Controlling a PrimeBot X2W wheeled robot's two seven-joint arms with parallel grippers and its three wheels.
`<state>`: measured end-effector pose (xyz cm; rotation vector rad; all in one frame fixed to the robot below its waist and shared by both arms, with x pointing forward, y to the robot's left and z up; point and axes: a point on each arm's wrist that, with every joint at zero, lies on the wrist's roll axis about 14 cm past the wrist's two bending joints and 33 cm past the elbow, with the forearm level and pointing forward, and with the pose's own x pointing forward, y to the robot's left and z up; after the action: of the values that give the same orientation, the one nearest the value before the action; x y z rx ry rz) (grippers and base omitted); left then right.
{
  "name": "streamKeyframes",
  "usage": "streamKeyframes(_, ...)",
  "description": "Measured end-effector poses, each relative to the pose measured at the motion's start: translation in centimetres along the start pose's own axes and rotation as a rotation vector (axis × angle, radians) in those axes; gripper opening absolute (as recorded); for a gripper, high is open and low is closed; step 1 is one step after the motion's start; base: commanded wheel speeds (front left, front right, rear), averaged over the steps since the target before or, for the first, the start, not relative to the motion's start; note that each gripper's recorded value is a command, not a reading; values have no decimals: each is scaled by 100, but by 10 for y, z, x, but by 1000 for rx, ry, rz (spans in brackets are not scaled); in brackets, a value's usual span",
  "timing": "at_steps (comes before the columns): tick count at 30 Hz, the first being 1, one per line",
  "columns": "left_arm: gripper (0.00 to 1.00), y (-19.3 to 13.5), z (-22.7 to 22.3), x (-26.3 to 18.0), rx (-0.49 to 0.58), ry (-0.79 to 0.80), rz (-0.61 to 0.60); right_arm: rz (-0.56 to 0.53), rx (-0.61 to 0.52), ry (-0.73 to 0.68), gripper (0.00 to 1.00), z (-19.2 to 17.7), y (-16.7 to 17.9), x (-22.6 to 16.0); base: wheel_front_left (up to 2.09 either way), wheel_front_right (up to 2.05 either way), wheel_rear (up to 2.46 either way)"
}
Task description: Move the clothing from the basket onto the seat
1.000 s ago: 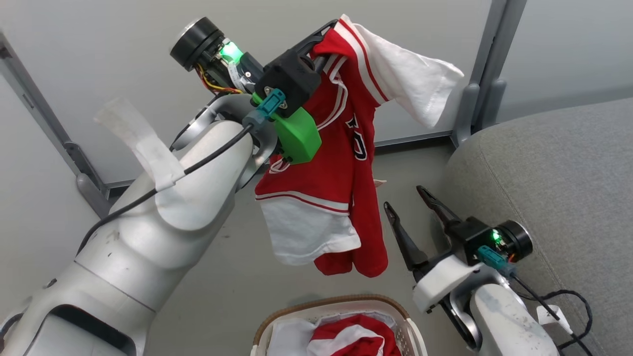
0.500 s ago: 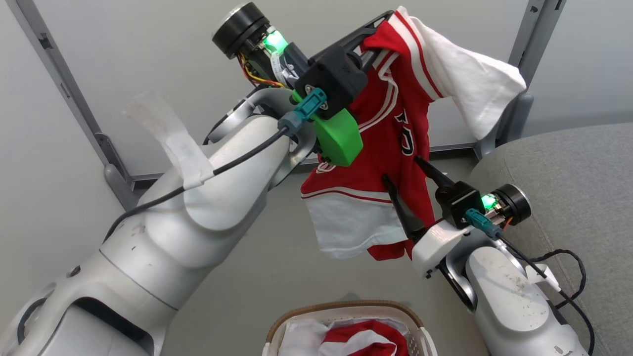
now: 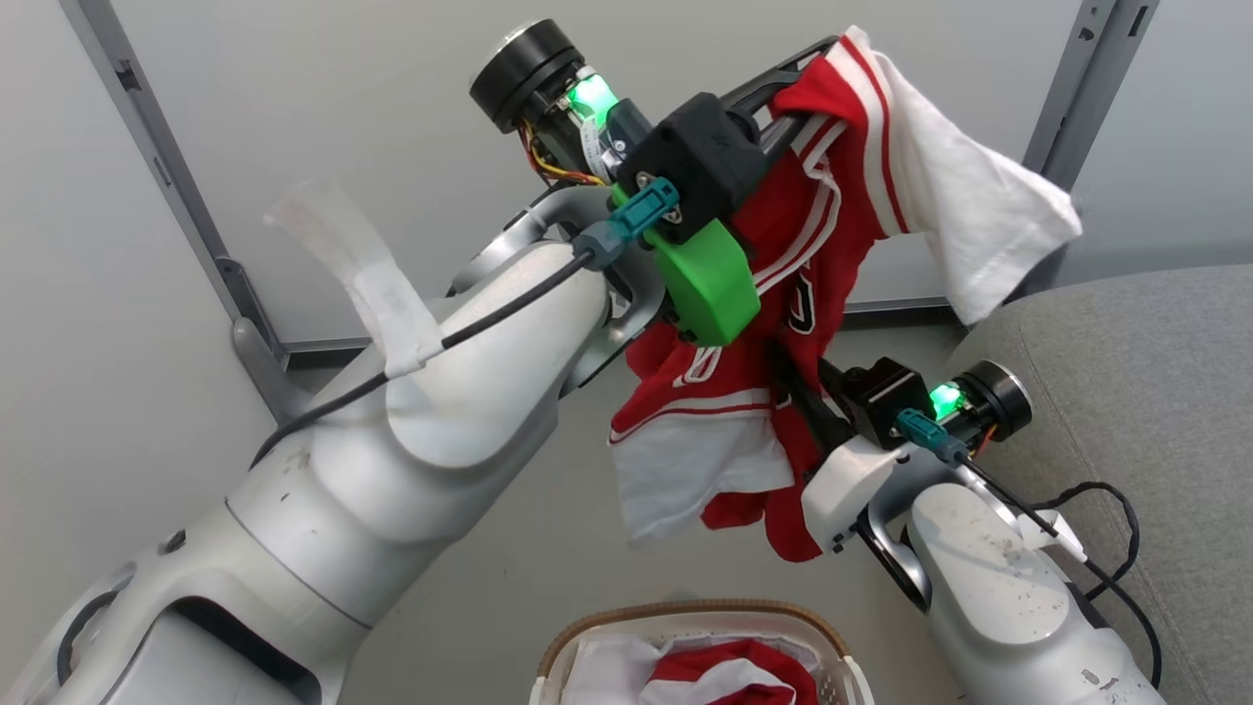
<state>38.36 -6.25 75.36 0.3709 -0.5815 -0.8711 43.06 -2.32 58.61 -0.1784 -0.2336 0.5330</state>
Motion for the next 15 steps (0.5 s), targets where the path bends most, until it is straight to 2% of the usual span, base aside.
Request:
streamKeyframes(7,0,18,-61,-28,-98,157,89,1,14,0,0,-2,2,-3,0,0,0)
streamKeyframes(9,16,21,-78,-37,-131,196,120,-2,17,1,0,-3,2,-6,0,0,0)
streamKeyframes(10,36,22,-86,-42,-145,208,132,-5,22,3,0,-4,2,-7,0,0,0)
streamKeyframes(11,49,23,-93,-46,-167,217,147,-8,25,7,0,-6,1,-9,0,0,0)
streamKeyframes(12,95,22,-99,-49,-187,225,157,-11,28,9,0,-7,1,-11,0,0,0)
streamKeyframes(13,100,20,-107,-54,-206,240,165,-18,33,7,0,-7,-1,-12,0,0,0)
streamKeyframes(15,100,13,-120,-62,-238,262,172,-34,43,6,0,-8,-5,-15,0,0,0)
